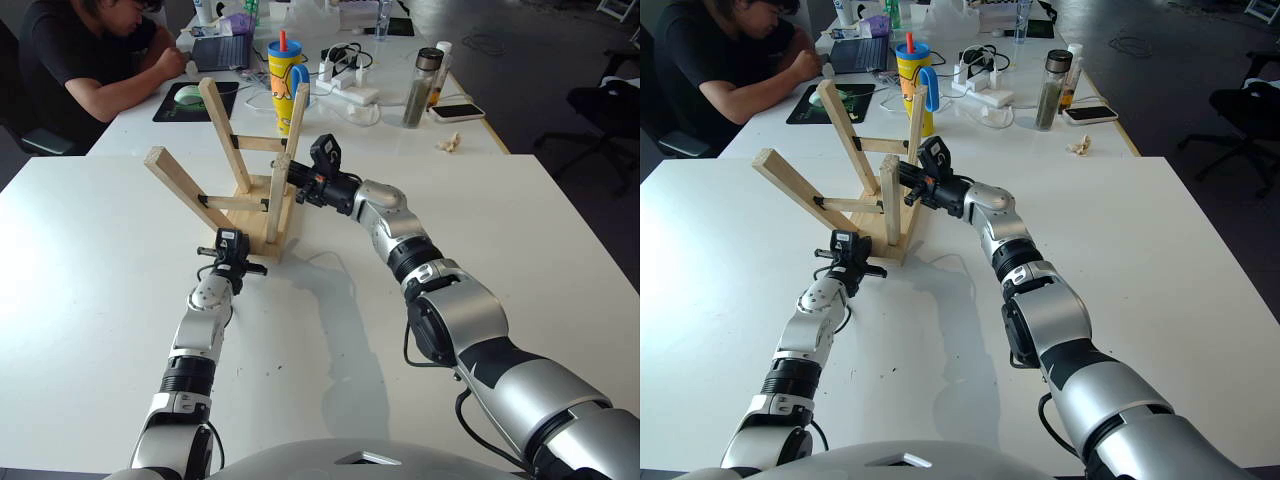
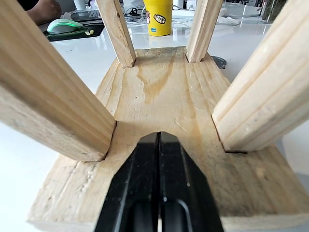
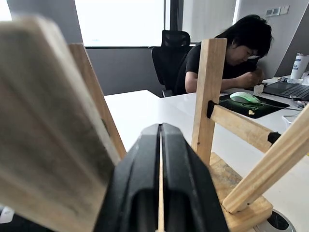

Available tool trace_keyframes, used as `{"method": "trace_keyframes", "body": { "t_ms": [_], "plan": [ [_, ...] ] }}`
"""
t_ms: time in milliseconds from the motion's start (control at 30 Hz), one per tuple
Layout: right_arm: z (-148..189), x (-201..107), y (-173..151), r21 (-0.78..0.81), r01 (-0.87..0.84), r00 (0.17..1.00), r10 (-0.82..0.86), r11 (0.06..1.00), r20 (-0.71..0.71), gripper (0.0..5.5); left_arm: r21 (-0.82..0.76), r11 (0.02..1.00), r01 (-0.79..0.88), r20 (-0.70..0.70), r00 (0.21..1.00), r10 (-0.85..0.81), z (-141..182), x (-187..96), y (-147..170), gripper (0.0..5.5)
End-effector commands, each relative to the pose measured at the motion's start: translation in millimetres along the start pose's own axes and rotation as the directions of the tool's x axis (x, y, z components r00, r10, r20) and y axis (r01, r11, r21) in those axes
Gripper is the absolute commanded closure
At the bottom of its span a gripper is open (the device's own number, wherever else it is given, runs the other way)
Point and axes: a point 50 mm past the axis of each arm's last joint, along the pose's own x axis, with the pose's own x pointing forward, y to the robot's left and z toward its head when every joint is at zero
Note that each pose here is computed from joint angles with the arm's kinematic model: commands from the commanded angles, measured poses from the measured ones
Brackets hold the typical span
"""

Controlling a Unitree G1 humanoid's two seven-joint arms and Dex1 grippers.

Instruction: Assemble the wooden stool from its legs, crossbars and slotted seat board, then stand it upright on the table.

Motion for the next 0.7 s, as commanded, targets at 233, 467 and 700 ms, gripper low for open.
{"method": "trace_keyframes", "body": {
  "t_ms": [233, 467, 700],
  "plan": [
    [-7.8, 27.4, 66.8, -0.035, -0.482, 0.876, 0.481, 0.876, -0.015, 5.47, -0.032, 0.999, 0.007, -0.401, 0.916, -0.019, -83.8, -30.8, 12.7, 5.5],
    [-36.5, -5.4, 88.7, 0.03, -0.166, 0.983, 0.168, 0.986, -0.072, 5.47, -0.027, 0.999, 0.026, -0.314, 0.949, -0.033, -65.3, -22.7, 13.6, 5.5],
    [-30.4, -92.5, 100.3, 0.151, 0.124, 0.992, -0.118, 0.981, -0.051, 5.47, -0.019, 0.896, -0.443, 0.094, 0.892, 0.442, -13.8, -64.3, 61.7, 5.5]
  ]
}}
